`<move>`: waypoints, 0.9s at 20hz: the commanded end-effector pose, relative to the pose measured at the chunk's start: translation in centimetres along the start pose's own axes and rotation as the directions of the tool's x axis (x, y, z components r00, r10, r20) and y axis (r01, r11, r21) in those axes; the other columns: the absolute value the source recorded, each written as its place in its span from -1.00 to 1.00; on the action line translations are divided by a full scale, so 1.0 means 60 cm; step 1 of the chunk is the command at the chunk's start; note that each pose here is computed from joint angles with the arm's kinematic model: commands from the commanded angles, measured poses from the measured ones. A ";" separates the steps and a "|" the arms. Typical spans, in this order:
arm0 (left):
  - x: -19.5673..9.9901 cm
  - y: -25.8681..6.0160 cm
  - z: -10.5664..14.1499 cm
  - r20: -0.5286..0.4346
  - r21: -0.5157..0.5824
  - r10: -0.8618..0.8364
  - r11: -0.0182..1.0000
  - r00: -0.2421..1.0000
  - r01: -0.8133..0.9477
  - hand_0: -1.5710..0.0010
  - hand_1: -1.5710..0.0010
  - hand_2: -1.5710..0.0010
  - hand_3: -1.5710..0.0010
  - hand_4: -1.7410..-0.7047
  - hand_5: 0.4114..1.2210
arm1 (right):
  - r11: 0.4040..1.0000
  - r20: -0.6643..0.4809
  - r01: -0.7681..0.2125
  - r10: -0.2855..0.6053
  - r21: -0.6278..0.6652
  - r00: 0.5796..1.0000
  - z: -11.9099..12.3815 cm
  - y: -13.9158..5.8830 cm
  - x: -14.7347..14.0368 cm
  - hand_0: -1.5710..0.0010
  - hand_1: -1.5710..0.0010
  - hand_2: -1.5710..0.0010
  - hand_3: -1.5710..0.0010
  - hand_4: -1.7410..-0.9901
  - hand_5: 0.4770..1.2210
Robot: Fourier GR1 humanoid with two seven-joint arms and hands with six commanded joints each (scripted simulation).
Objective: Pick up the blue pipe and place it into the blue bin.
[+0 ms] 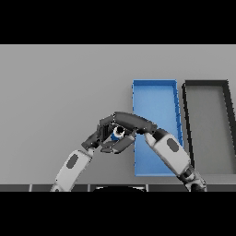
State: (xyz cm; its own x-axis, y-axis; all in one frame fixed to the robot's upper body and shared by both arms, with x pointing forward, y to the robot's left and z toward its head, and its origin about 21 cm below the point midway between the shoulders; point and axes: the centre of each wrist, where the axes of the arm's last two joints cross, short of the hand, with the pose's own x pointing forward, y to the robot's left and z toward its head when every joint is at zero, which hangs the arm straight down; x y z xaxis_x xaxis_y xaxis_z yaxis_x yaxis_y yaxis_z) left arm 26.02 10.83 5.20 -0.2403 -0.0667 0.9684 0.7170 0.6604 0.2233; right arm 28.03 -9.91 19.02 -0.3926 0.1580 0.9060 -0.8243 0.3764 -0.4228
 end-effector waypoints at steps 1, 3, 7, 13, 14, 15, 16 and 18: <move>0.002 -0.004 0.001 0.003 0.007 -0.001 1.000 1.000 0.001 -1.00 -1.00 -1.00 -1.00 -0.81 1.00 | 1.000 0.000 0.014 -0.014 0.000 1.000 -0.003 0.000 0.004 -0.29 -0.29 -0.33 -0.11 -0.39 -0.80; -0.007 -0.006 -0.004 0.019 0.013 0.037 0.999 0.999 -0.037 -1.00 -1.00 -1.00 -0.94 -0.88 1.00 | 0.999 0.003 0.049 -0.049 0.005 0.999 -0.012 0.005 0.001 -0.55 -0.55 -0.57 -0.30 -0.57 -0.53; -0.006 -0.009 0.002 0.030 0.000 0.082 0.997 0.996 -0.082 -1.00 -1.00 -1.00 -0.86 -0.95 1.00 | 0.998 0.056 0.066 -0.067 0.017 0.996 -0.016 0.014 0.000 -0.81 -0.81 -0.82 -0.66 -0.80 0.37; -0.002 0.002 0.003 0.009 0.010 0.048 0.999 0.999 -0.048 -1.00 -1.00 -1.00 -0.82 -0.98 1.00 | 0.999 0.132 0.050 -0.048 -0.014 0.990 -0.011 0.018 -0.006 -0.95 -0.95 -0.95 -0.91 -0.95 0.84; 0.001 0.003 0.003 0.023 0.015 0.045 0.999 0.999 -0.045 -1.00 -1.00 -1.00 -0.81 -0.98 1.00 | 0.999 0.136 0.047 -0.043 -0.024 0.990 -0.013 0.019 -0.001 -0.96 -0.96 -0.96 -0.93 -0.96 0.87; -0.001 0.002 0.001 0.025 0.021 0.029 0.999 0.999 -0.029 -1.00 -1.00 -1.00 -0.81 -0.98 1.00 | 0.998 0.140 0.044 -0.039 -0.037 0.989 -0.009 0.023 -0.003 -0.97 -0.97 -0.97 -0.94 -0.97 0.89; -0.004 0.003 0.003 0.034 0.037 0.001 0.999 0.999 -0.002 -1.00 -1.00 -1.00 -0.85 -0.97 1.00 | 0.998 0.141 0.041 -0.034 -0.047 0.989 -0.009 0.026 -0.005 -0.98 -0.98 -0.98 -0.95 -0.97 0.92; -0.002 0.000 0.006 0.024 0.025 -0.030 0.999 0.999 0.029 -0.49 -0.37 -0.32 -0.19 -0.49 1.00 | 0.999 0.155 0.022 -0.014 -0.047 0.988 -0.016 0.029 0.000 -0.98 -0.98 -0.98 -0.97 -0.98 0.95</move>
State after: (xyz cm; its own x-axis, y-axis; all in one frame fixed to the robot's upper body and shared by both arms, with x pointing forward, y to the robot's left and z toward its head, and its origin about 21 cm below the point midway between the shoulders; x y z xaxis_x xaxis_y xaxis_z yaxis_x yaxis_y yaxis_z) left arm 25.82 11.13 5.00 -0.2750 -0.0740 0.9586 0.6930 0.6758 0.2510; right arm 26.94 -8.35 18.32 -0.4410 0.0070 0.8975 -0.8137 0.4189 -0.4030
